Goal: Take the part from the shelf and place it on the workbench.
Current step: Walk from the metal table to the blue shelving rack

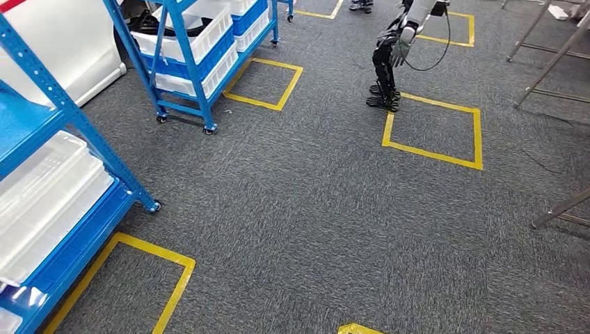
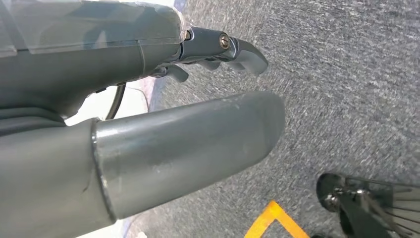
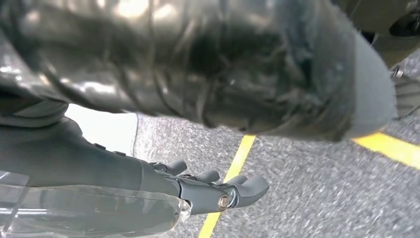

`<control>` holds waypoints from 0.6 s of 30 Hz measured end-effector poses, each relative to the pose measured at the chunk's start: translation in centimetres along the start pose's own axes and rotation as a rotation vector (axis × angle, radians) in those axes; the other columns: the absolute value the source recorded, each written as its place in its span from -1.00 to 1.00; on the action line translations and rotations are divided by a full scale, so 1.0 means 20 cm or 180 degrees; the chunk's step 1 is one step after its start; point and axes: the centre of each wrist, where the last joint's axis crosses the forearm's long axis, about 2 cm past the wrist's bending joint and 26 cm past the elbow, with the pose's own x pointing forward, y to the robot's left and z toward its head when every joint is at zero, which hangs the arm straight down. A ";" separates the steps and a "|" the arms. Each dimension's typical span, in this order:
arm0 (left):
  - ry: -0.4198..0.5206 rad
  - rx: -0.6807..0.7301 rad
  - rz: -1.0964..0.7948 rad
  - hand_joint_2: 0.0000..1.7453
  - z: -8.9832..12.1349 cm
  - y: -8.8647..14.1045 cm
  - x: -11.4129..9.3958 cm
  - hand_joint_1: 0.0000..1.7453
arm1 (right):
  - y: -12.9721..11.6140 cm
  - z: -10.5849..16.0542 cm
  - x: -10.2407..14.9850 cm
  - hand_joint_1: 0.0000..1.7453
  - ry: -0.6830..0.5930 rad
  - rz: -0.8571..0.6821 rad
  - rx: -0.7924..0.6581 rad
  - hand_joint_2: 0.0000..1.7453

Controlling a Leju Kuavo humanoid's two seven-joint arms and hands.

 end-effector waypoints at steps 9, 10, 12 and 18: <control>-0.0005 0.0011 -0.0006 -1.00 0.00 0.01 0.01 -1.00 | 0.01 0.00 0.01 -1.00 -0.0008 0.0004 0.0011 -1.00; -0.0007 0.0013 -0.0006 -1.00 0.00 0.01 0.01 -1.00 | 0.01 0.00 0.00 -1.00 -0.0003 0.0004 0.0011 -1.00; -0.0008 0.0014 -0.0008 -1.00 0.00 0.01 0.01 -1.00 | 0.01 0.00 0.00 -1.00 0.0003 0.0003 0.0012 -1.00; -0.0001 0.0006 -0.0015 -1.00 0.00 0.01 0.00 -1.00 | 0.01 0.00 0.00 -1.00 -0.0001 0.0004 0.0018 -1.00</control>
